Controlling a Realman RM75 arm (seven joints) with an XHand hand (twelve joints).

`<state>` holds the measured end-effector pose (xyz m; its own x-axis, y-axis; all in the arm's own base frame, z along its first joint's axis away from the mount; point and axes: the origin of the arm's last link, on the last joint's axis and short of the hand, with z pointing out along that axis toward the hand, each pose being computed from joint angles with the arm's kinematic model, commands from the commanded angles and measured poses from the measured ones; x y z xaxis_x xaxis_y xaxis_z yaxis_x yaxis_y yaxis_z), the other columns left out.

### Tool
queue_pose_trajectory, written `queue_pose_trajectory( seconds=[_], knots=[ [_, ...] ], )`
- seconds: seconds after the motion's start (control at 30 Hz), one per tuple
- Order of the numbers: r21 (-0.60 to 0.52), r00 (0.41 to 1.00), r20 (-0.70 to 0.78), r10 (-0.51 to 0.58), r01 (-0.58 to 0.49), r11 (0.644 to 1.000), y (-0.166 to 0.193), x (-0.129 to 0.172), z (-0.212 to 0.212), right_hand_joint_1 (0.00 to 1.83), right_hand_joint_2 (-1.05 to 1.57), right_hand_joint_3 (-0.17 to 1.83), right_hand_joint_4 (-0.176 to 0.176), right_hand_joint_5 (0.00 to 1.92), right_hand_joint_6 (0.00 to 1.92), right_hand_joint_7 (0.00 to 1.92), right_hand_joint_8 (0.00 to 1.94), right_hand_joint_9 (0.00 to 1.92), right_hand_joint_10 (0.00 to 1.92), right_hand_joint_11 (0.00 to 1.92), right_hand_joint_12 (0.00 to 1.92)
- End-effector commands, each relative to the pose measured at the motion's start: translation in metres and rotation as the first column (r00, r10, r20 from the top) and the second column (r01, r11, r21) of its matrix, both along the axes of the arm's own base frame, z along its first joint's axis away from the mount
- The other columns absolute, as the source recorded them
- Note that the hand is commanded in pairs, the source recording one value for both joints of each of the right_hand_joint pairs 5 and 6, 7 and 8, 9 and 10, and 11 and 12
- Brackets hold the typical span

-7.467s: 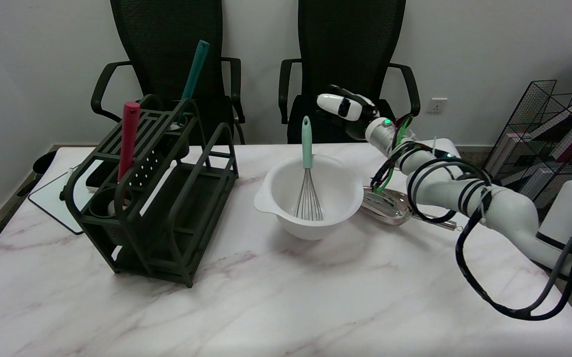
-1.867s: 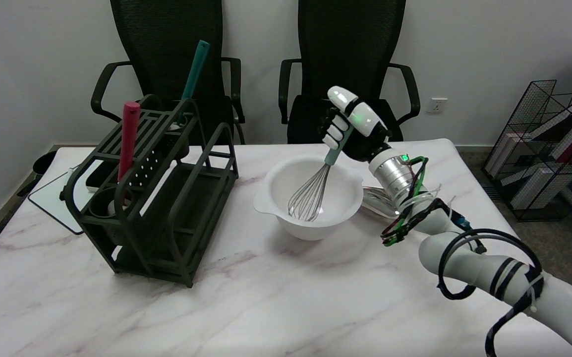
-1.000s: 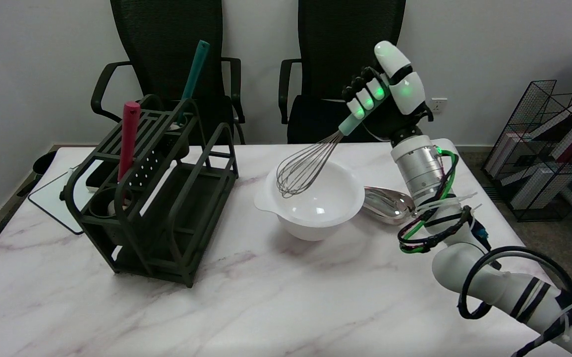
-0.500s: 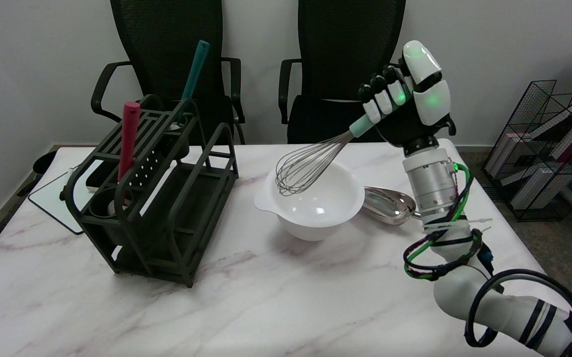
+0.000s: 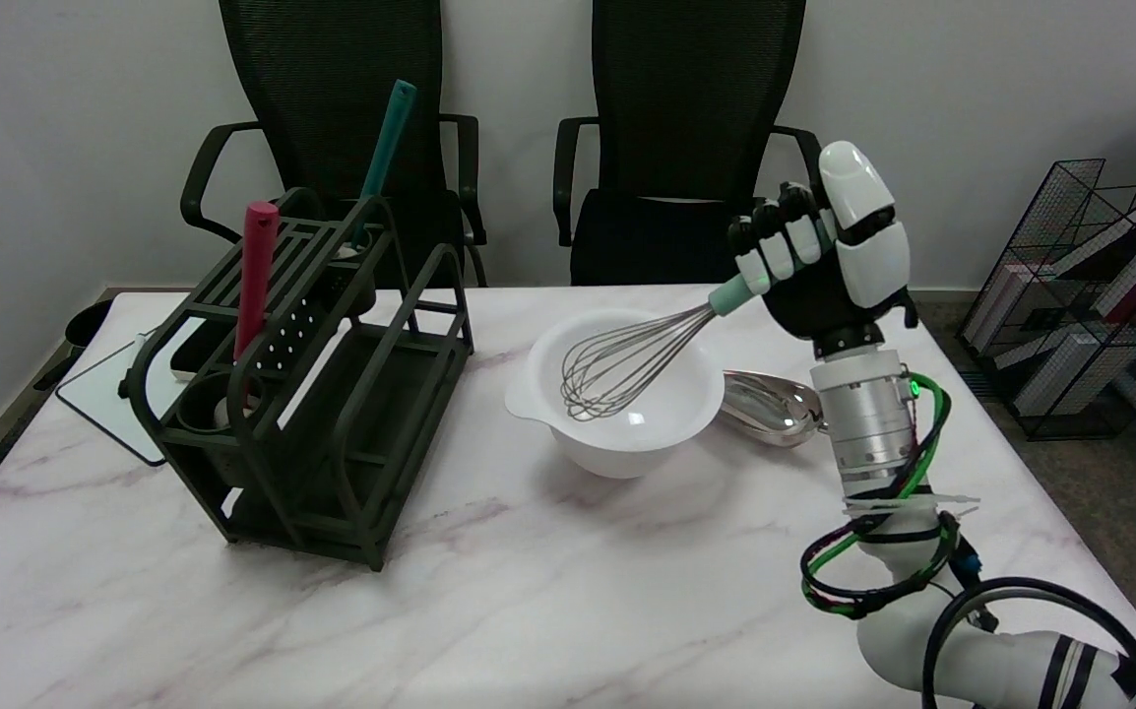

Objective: Pick up the whisk.

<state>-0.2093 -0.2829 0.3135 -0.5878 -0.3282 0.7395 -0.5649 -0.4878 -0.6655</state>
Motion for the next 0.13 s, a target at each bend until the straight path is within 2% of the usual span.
queue_pose_trajectory(
  seconds=[0.03,0.13],
  knots=[
    [-0.107,0.998,-0.065,0.005,-0.012,0.994,0.0194,-0.0325,0.022,0.88,1.54,0.99,0.0,1.92,1.92,1.92,1.92,1.92,1.92,1.92,1.92],
    [-0.12,0.998,-0.06,0.027,-0.034,0.992,0.0236,-0.0318,0.0238,0.88,1.54,0.99,0.0,1.92,1.92,1.92,1.92,1.92,1.92,1.92,1.92]
  ],
)
